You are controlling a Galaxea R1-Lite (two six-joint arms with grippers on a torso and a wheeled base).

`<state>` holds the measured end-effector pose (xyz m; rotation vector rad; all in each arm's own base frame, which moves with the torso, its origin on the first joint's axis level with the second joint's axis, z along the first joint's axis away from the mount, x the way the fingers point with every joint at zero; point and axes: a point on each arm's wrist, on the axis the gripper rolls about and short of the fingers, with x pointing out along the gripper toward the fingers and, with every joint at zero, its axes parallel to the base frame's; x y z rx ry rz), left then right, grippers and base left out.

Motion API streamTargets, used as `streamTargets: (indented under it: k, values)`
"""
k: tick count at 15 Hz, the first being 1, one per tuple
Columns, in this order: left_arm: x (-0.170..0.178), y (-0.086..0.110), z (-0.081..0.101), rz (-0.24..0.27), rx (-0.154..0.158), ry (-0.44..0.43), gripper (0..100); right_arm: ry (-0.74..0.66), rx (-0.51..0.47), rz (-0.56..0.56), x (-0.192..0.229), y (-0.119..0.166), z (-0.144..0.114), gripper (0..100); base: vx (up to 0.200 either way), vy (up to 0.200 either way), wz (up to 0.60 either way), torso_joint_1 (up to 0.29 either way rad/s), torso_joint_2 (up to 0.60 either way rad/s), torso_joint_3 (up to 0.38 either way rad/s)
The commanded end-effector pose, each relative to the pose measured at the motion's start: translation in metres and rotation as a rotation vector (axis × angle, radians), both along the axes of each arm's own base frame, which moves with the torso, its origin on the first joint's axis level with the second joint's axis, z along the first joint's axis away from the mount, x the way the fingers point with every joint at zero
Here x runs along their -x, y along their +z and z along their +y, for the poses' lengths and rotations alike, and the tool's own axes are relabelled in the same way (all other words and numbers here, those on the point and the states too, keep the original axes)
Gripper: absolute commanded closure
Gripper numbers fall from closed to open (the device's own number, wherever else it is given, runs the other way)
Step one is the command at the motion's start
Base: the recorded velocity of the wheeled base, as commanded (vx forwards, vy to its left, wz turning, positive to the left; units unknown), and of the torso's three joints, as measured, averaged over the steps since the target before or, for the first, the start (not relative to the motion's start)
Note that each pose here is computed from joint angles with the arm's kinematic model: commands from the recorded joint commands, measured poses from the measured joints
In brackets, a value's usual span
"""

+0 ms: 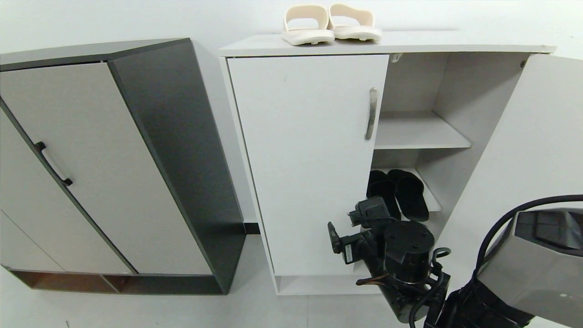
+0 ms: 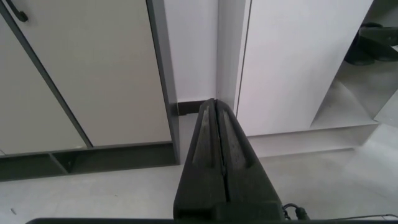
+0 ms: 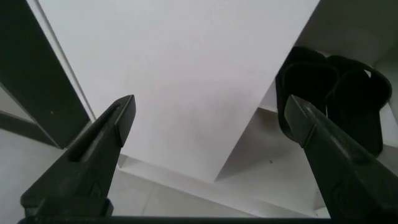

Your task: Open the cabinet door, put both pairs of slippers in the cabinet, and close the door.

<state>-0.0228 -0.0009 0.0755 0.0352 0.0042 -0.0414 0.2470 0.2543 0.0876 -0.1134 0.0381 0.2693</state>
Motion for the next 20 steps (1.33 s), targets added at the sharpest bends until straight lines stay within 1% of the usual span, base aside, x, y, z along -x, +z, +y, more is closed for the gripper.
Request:
streamTargets:
  k: [1,5,8,14,20]
  values:
    - [0.0000,0.0000,0.0000,0.000,0.000,0.000,100,0.001,0.011,0.009,-0.0004,-0.0047,0.0007,0,0.000,0.000,0.00,0.000,0.00,0.000]
    - [0.0000,0.0000,0.0000,0.000,-0.001,0.000,100,-0.002,0.012,0.009,-0.0005,-0.0051,0.0007,0,0.000,0.000,0.00,0.012,-0.20,-0.283]
    - [0.0000,0.0000,0.0000,0.000,-0.001,0.000,100,-0.001,0.016,0.012,0.0003,-0.0063,0.0006,0,0.000,0.000,0.00,0.058,-0.52,-0.362]
    - [0.0000,0.0000,0.0000,0.000,-0.001,0.000,100,-0.003,0.021,0.012,0.0000,-0.0070,0.0001,0,0.000,0.000,0.00,0.123,-0.46,-0.342]
    - [0.0000,0.0000,0.0000,0.000,-0.001,0.000,100,-0.003,0.017,0.006,0.0002,-0.0060,-0.0001,0,0.000,0.000,0.00,0.164,-0.48,-0.317]
